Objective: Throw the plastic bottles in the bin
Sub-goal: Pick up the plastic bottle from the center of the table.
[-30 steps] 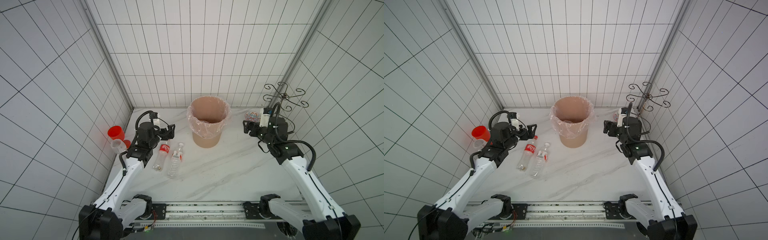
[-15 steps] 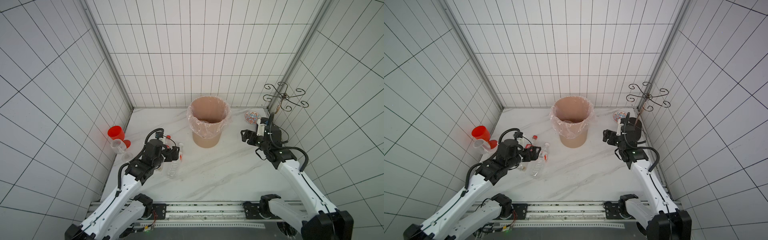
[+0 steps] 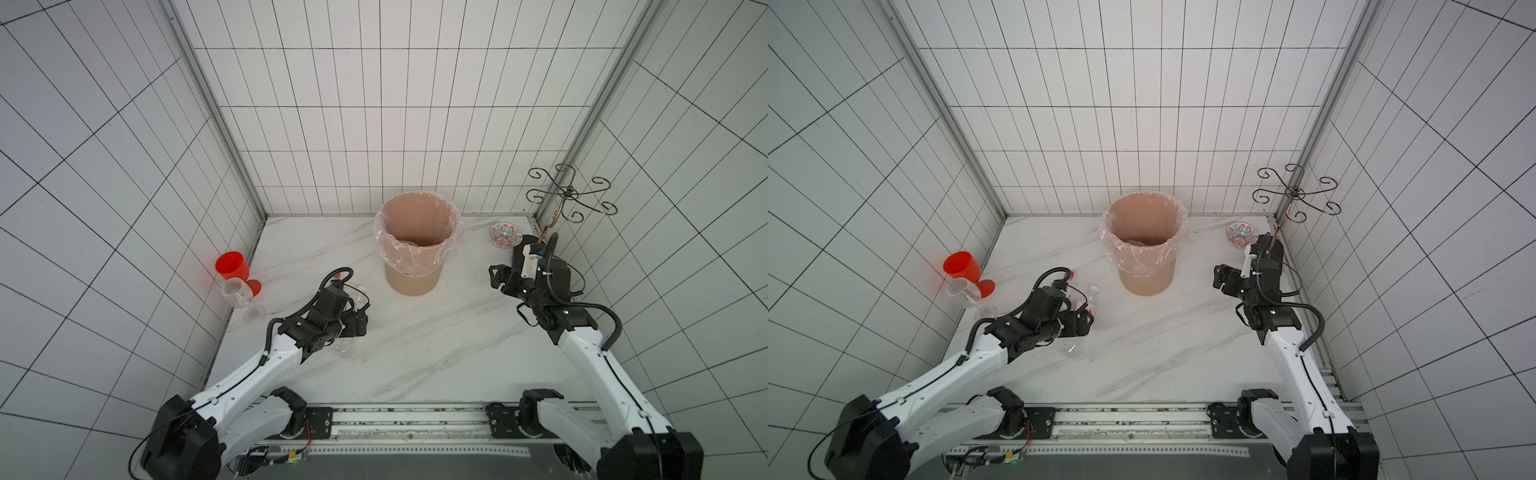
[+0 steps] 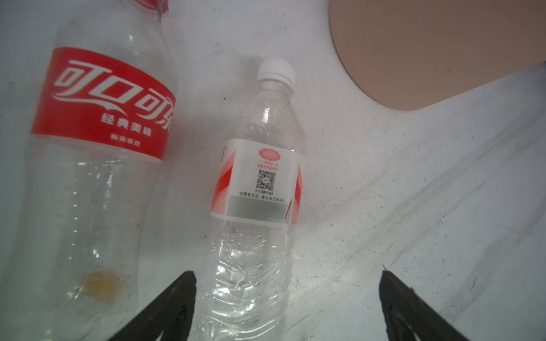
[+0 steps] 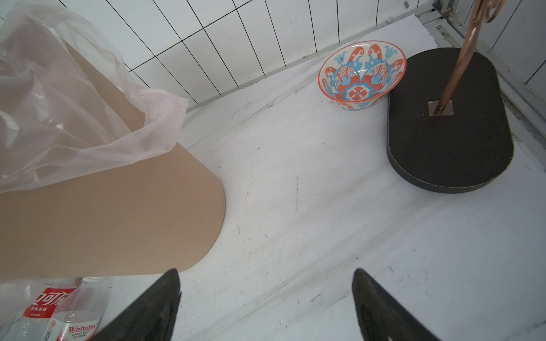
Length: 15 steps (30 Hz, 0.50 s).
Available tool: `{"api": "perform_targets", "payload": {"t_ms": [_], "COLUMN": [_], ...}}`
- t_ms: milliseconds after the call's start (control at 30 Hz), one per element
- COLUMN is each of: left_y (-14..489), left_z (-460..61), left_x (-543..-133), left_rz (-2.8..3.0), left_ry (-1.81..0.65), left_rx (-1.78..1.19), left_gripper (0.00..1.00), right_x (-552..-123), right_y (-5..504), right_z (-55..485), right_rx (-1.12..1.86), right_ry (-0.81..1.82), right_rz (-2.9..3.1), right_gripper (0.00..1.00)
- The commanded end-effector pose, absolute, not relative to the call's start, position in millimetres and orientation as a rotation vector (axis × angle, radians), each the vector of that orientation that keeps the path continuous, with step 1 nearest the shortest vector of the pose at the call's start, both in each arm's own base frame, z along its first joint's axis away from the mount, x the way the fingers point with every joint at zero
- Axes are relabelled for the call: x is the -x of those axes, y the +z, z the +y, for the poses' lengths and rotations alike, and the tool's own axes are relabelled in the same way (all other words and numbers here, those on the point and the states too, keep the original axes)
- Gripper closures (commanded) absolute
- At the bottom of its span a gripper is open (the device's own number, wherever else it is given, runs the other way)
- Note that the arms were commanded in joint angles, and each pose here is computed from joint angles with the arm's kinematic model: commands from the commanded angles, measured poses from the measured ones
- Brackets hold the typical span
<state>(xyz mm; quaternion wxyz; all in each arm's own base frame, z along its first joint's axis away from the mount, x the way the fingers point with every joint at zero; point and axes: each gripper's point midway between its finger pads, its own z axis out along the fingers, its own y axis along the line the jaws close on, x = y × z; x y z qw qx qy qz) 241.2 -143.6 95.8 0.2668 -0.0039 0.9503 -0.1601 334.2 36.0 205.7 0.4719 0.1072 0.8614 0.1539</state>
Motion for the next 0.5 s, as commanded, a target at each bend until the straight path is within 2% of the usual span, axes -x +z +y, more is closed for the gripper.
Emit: {"api": "perform_targets", "payload": {"t_ms": [0,200,467], "left_y": [94,78,52], "left_z": [-146,-156,-162], "left_x": [-249,-254,-263], "left_rz": [2.54,2.555,2.605], "left_ry": [-0.415,-0.406,-0.324], "left_rx": [0.008,-0.039,-0.077], "left_gripper": [0.07,0.09,0.16], "right_x": [-327,-327,-327], "right_y": [185,184,186], "right_z": [36,36,34], "right_rx": [-0.269,-0.27,-0.275], "right_ry": [0.399,0.408,0.414], "right_rz": [2.145,2.145,2.136], "right_gripper": [0.1,0.11,0.11]}}
